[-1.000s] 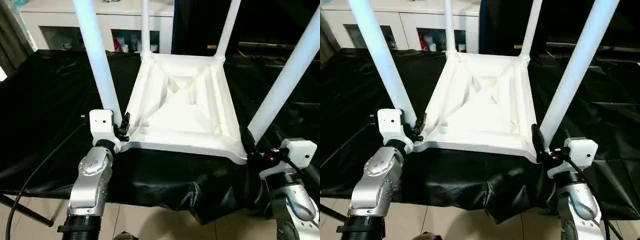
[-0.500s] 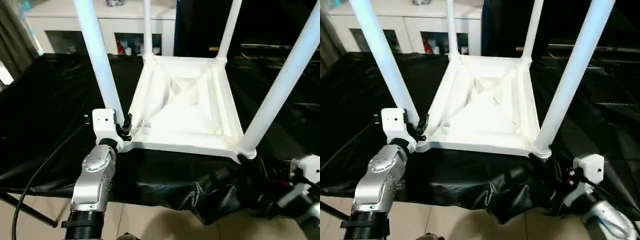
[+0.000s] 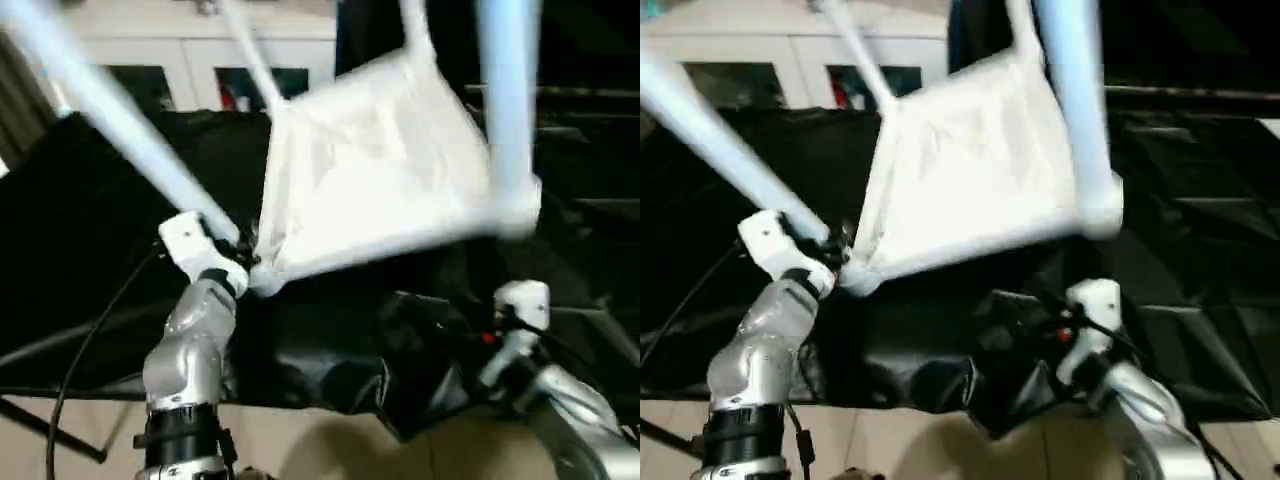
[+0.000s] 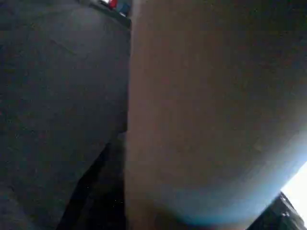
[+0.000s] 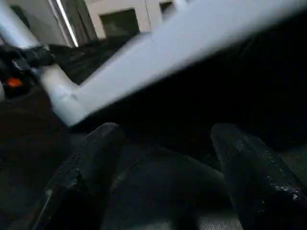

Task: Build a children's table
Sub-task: Flip table

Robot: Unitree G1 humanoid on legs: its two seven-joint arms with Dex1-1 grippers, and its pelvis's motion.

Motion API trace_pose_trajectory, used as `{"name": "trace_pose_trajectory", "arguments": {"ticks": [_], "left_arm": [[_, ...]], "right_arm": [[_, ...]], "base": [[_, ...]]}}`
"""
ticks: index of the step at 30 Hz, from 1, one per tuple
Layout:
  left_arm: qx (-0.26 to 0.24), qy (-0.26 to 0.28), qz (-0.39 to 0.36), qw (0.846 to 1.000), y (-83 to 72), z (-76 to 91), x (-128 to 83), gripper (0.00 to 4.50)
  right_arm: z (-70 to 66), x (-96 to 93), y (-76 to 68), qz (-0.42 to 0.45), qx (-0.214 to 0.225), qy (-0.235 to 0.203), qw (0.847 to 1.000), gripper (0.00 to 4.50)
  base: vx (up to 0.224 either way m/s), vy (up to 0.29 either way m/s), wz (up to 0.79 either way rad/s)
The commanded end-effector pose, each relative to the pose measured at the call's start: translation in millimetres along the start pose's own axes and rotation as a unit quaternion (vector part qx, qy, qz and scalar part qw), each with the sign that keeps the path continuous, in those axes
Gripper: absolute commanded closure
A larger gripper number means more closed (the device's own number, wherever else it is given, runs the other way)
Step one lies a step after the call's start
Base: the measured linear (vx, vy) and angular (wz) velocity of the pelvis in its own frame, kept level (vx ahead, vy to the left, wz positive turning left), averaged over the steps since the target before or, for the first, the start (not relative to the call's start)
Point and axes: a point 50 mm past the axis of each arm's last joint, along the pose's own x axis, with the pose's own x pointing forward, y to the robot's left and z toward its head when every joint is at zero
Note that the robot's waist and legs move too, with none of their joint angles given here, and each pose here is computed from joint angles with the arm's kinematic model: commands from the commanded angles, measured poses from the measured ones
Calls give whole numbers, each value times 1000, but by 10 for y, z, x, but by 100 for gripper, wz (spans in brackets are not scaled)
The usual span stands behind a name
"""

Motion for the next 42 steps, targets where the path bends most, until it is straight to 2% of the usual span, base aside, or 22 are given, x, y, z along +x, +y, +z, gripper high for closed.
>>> {"name": "trace_pose_trajectory", "arguments": {"ticks": [1, 2, 3, 6, 7, 10, 11, 13, 16, 18, 21, 24, 30, 34, 41, 42], "left_arm": [[-54, 44, -12, 997, -87, -181, -6, 241], [-54, 44, -12, 997, -87, -181, -6, 241], [-53, 51, -21, 997, -123, -200, -17, 241], [-59, 59, -27, 996, -164, -222, -28, 241], [-60, 60, -28, 996, -166, -223, -28, 241], [-64, 65, -34, 995, -197, -228, -26, 241], [-66, 66, -35, 995, -208, -223, -27, 241], [-68, 67, -35, 995, -211, -221, -27, 241], [-68, 68, -36, 995, -217, -214, -33, 241], [-68, 68, -36, 995, -220, -212, -36, 241], [-69, 68, -37, 995, -230, -208, -34, 241], [-69, 68, -37, 995, -234, -207, -34, 241], [-71, 69, -39, 994, -251, -214, -52, 241], [-64, 72, -48, 994, -299, -228, -57, 241], [-55, 74, -59, 994, -353, -245, -77, 241], [-51, 73, -62, 994, -363, -246, -81, 241]], "right_arm": [[14, 113, 20, -1, 7, -4, 1000, 122], [14, 113, 20, -1, 7, -4, 1000, 122], [64, 192, 17, -9, 17, -29, 999, 122], [120, 302, 7, -9, 39, -54, 998, 122], [125, 312, 5, -10, 40, -56, 998, 95], [152, 414, -9, -10, 63, -75, 995, 74], [170, 499, 1, -10, 87, -88, 992, 74], [175, 536, 9, -9, 97, -92, 991, 47], [182, 663, 19, -9, 123, -101, 987, 38], [195, 729, 31, -4, 138, -108, 985, 3], [255, 859, 98, 25, 164, -126, 978, 0], [268, 895, 98, 22, 168, -131, 977, 0], [366, 1022, -4, -36, 213, -166, 962, 0], [417, 1078, -75, -68, 271, -183, 943, 0], [444, 1109, -114, -84, 298, -190, 932, 0], [447, 1114, -111, -80, 296, -189, 933, 17]], "base": [[0, 0, 0], [0, 0, 0], [0, 0, 0], [0, 0, 0], [0, 0, 0], [0, 0, 0], [0, 0, 0], [0, 0, 0], [0, 0, 0], [0, 0, 0], [0, 0, 0], [0, 0, 0], [0, 0, 0], [0, 0, 0], [0, 0, 0], [0, 0, 0]]}}
